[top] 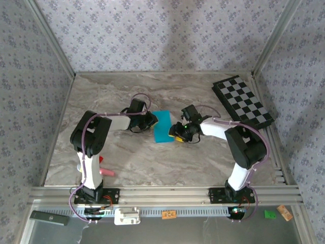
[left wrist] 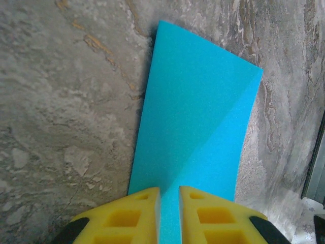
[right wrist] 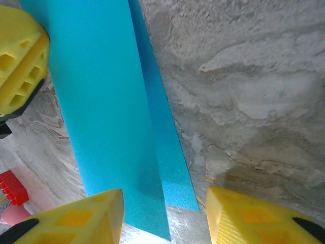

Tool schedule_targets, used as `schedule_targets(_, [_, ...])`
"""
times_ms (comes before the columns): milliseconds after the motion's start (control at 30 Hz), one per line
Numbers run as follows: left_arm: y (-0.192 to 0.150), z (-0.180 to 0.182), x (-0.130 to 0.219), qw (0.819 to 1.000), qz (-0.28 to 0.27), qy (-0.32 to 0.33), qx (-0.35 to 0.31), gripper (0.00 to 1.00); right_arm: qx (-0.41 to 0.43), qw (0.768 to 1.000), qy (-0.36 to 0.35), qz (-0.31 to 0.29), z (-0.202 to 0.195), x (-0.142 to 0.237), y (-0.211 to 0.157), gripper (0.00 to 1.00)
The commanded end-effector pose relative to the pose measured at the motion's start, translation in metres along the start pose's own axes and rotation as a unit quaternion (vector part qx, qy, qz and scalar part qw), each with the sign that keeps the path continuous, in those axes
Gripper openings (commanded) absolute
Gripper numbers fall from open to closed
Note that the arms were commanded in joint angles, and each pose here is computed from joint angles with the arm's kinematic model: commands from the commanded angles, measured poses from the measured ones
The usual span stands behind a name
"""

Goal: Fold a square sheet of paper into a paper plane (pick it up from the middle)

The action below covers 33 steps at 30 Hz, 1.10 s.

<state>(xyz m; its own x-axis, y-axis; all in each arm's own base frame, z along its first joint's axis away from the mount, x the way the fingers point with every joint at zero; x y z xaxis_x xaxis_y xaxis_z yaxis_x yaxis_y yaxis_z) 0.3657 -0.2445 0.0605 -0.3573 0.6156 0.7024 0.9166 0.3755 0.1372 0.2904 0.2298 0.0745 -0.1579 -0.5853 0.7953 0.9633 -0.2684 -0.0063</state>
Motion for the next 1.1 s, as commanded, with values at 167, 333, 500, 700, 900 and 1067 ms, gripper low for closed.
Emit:
schedule_targets(167, [-0.015,0.029,-0.007,0.998,0.021,0.049,0.021,0.17,0.004,1.000,0.021,0.016,0.014,-0.004,0.000,0.39])
schedule_targets(333, [-0.015,0.029,-0.007,0.998,0.022,0.047,0.020,0.17,-0.002,0.999,0.045,0.014,0.017,-0.002,0.001,0.34])
schedule_targets(500, [-0.016,0.029,-0.007,0.999,0.024,0.046,0.018,0.17,-0.011,0.999,0.046,-0.004,0.012,0.003,0.003,0.27])
schedule_targets(700, [-0.015,0.028,-0.008,0.999,0.024,0.043,0.016,0.17,-0.018,0.999,0.050,-0.010,0.010,0.008,0.004,0.19])
schedule_targets(900, [-0.013,0.017,-0.007,0.999,0.028,0.024,0.006,0.17,-0.022,0.999,0.049,-0.005,0.010,0.011,0.002,0.08])
schedule_targets(1067, [0.000,-0.019,0.009,0.998,0.011,-0.039,-0.042,0.23,-0.018,0.999,0.035,0.008,0.009,0.015,-0.001,0.00])
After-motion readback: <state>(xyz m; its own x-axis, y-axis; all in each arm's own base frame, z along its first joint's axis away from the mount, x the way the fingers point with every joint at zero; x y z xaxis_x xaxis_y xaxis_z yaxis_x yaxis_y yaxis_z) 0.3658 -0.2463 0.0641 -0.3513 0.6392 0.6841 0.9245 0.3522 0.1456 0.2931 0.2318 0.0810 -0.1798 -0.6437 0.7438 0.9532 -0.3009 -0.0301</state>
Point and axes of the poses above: each hand's point on the last joint's axis, 136 mm out from that joint toward the fingers, its own x axis back along the fingers, its own z axis along the line the jaws close on, y = z × x, the point moved 5 cm from there along x, back along the fingers, and after that the axes turned 4 degrees about -x, right-handed, at the moved point
